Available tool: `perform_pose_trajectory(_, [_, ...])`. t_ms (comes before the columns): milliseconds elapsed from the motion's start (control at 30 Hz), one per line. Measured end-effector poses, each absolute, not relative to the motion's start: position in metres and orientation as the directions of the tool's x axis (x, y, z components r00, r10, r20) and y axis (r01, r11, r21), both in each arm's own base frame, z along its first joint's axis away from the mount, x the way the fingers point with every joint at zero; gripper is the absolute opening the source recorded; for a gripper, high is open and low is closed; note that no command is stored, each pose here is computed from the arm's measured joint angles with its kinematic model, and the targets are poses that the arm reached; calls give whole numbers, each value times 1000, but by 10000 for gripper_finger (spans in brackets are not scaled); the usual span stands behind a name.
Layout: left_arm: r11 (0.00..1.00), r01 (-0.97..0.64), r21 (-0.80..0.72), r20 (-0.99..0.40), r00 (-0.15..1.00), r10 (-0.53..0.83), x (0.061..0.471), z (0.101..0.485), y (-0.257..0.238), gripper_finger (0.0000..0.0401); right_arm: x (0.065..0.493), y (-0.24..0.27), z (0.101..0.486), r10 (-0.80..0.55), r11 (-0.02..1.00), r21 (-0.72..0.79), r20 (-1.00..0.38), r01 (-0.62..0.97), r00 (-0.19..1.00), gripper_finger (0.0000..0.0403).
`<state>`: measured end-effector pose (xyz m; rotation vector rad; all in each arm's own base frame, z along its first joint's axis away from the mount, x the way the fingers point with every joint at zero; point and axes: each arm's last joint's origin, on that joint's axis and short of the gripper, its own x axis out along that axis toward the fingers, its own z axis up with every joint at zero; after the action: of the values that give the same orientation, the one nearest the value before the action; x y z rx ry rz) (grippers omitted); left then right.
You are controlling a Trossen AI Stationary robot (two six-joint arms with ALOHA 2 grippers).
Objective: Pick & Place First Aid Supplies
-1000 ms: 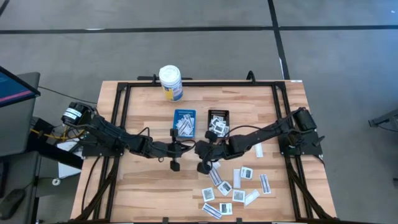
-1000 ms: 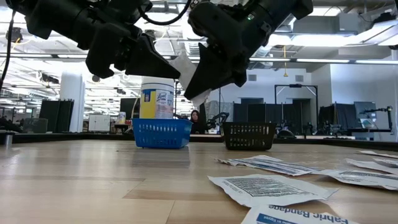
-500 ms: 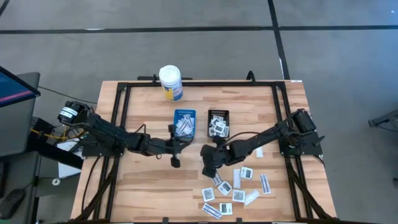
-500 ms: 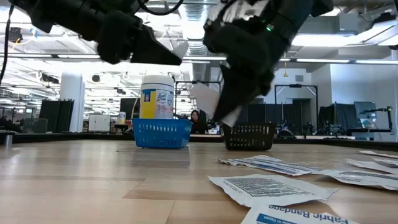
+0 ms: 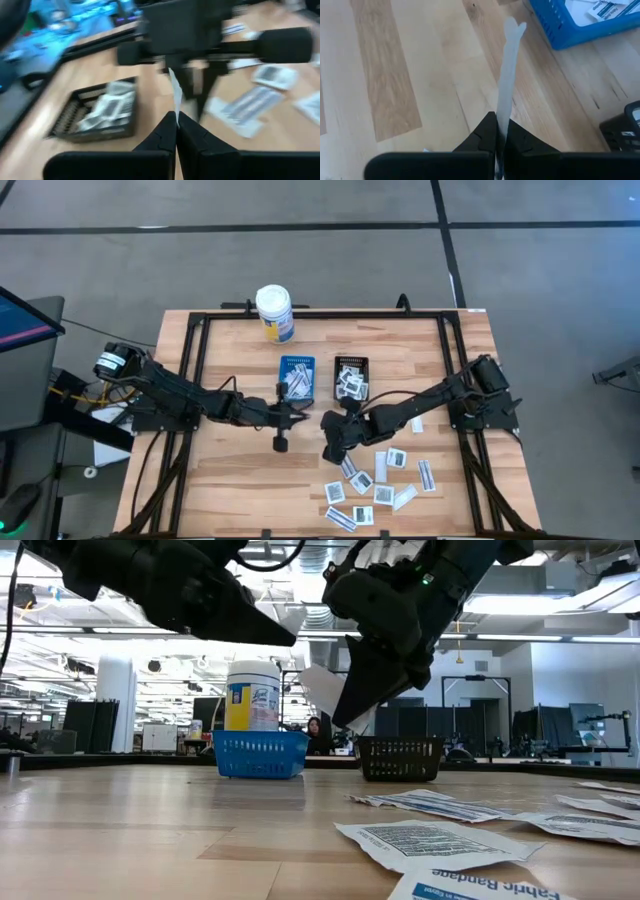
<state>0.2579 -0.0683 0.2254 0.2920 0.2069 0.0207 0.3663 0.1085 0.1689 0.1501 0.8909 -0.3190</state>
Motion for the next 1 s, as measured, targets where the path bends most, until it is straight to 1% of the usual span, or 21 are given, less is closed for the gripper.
perform_pose_trajectory(67, [959, 70, 274, -205, 979, -13, 258, 225, -69, 6, 366, 108, 169, -211, 943, -5, -782, 333, 586, 1])
perform_pose_trajectory(133, [959, 103, 264, -207, 977, -48, 258, 225, -70, 8, 366, 108, 169, -211, 943, -6, -782, 332, 586, 1])
perform_pose_trajectory(600, [971, 92, 223, -211, 977, -45, 259, 225, -68, 10, 368, 105, 169, -217, 943, -14, -781, 331, 585, 1])
perform_pose_trajectory(800, [969, 102, 227, -263, 964, -39, 258, 219, -67, 8, 368, 104, 170, -218, 944, -15, -780, 331, 587, 1])
perform_pose_trajectory(900, [976, 93, 196, -286, 958, -34, 258, 217, -65, 10, 369, 104, 170, -215, 946, -13, -775, 325, 595, 1])
perform_pose_trajectory(1000, [982, 113, 154, -293, 954, -64, 259, 217, -62, 15, 371, 105, 172, -209, 950, -8, -760, 313, 615, 1])
